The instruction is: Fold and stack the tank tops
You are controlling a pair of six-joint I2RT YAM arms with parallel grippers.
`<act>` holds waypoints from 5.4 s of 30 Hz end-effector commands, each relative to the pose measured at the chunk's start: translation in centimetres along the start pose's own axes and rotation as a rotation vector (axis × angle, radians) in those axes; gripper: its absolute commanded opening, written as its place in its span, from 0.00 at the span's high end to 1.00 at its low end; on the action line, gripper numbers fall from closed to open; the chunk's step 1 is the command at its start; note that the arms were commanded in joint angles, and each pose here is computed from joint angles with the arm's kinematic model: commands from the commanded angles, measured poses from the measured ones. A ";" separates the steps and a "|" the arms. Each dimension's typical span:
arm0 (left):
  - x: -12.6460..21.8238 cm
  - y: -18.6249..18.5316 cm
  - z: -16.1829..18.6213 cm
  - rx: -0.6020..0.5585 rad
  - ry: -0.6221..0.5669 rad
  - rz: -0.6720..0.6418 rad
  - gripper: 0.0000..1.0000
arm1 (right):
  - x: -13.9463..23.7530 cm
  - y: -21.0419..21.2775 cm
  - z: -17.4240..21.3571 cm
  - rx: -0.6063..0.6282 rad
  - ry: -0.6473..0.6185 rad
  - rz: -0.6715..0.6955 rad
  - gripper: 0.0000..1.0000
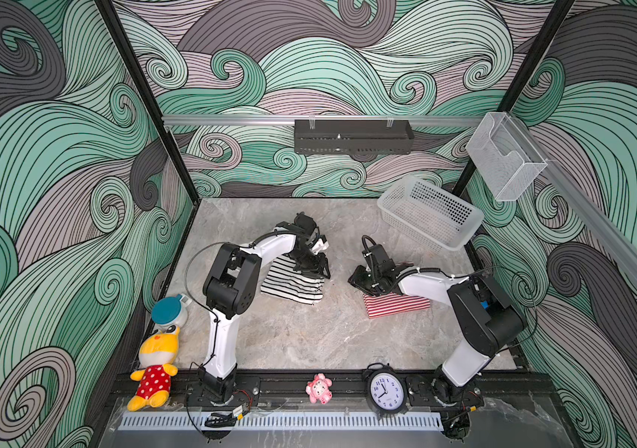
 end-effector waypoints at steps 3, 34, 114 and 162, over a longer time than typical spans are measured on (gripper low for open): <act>2.6 -3.0 0.0 -0.168 -0.064 0.002 0.53 | 3.3 1.2 -1.1 0.035 -0.040 0.004 0.55; -6.9 -6.9 3.2 -0.205 0.196 0.104 0.46 | 14.1 -18.5 2.5 -0.296 -0.190 0.220 0.14; -11.2 -0.6 -6.4 0.072 0.064 0.082 0.69 | 7.5 -15.7 7.0 -0.353 -0.089 0.047 0.37; -3.7 -2.9 -9.8 -0.123 -0.056 0.041 1.00 | 9.8 -9.8 3.0 -0.295 -0.186 -0.083 1.00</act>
Point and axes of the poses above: each gripper's point midway between its finger pads, its own x axis back along the fingers, its own y axis along the line the jaws close on, z = x × y, the point moved 4 cm from there along x, back along the fingers, and after that the axes turned 10 degrees about x, right-handed, at the moved point
